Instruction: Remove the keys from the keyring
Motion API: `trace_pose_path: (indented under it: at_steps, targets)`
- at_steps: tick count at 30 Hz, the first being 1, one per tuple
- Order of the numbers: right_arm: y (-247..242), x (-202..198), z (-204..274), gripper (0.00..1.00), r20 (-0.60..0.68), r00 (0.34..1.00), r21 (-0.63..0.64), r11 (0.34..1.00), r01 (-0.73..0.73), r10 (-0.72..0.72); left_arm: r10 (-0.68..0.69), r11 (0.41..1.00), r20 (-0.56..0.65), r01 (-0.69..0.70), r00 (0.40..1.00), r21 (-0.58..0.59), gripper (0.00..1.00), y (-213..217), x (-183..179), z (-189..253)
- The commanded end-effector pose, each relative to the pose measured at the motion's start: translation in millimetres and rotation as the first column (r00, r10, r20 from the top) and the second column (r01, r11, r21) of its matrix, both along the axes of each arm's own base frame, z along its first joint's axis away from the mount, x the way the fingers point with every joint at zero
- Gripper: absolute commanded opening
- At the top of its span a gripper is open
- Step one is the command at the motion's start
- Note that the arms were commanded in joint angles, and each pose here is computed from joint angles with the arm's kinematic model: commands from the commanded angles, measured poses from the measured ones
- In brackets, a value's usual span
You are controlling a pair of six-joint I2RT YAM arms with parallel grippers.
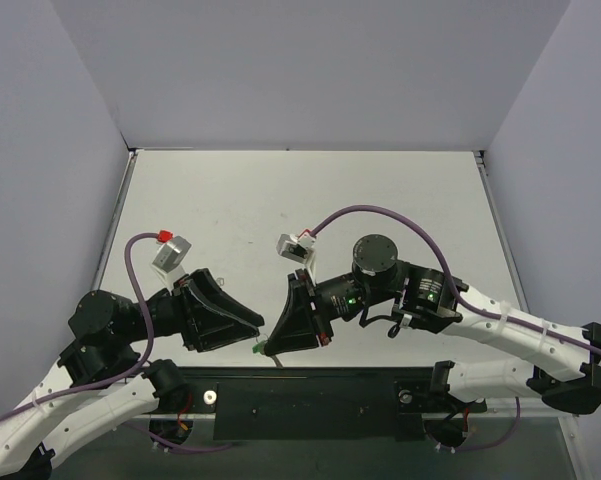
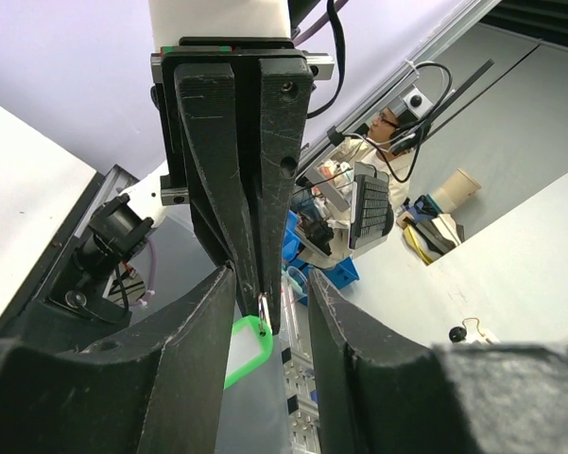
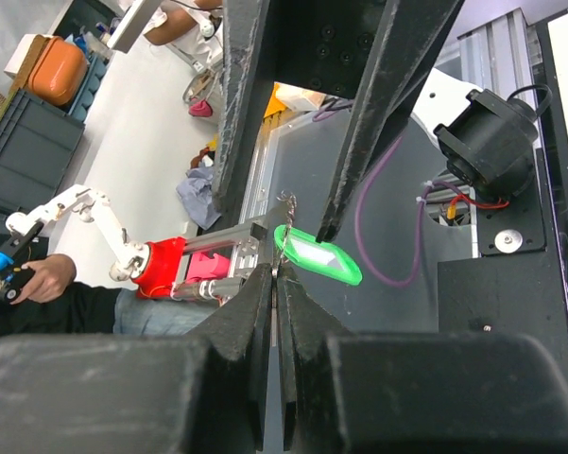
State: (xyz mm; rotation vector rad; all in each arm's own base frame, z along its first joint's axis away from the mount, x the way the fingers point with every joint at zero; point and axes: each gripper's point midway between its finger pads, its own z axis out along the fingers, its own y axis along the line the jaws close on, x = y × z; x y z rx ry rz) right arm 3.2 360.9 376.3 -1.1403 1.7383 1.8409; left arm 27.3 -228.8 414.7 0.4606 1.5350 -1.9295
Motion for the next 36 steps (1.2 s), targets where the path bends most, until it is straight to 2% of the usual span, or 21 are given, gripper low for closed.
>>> trace_pose_path:
  at_steps: [1,11,19,23,24,26,36]
  targets:
    - [2.3,5.4,24.9,0.00,0.043,0.999,0.072,0.997,0.015,-0.018,-0.014,1.000,0.020,0.015,1.000,-0.027,0.45,0.1,-2.8,6.3]
    - [-3.9,9.5,29.2,0.00,0.048,0.998,0.092,0.995,0.036,-0.041,0.029,0.999,-0.019,-0.029,0.999,0.013,0.44,0.0,4.8,-8.4]
    - [-5.5,14.8,31.1,0.00,0.042,0.997,0.099,0.993,0.063,-0.067,0.032,0.999,-0.020,-0.032,0.999,0.021,0.34,0.6,4.7,-10.6]
    - [-4.5,15.6,30.8,0.00,0.041,0.997,0.101,0.993,0.066,-0.070,0.030,0.999,-0.019,-0.030,0.999,0.020,0.22,0.6,4.5,-9.2]
    - [-3.9,15.6,30.0,0.00,0.038,0.997,0.100,0.993,0.065,-0.069,0.030,0.999,-0.023,-0.030,0.999,0.024,0.12,0.1,4.8,-10.1]
    - [-3.7,16.0,30.7,0.00,0.037,0.997,0.105,0.992,0.068,-0.072,0.033,0.999,-0.027,-0.032,0.999,0.028,0.00,0.1,5.4,-11.0]
    - [-5.4,15.4,26.2,0.00,0.035,0.997,0.080,0.995,0.065,-0.068,0.022,0.997,0.009,-0.022,1.000,0.079,0.00,3.6,-0.3,-11.6]
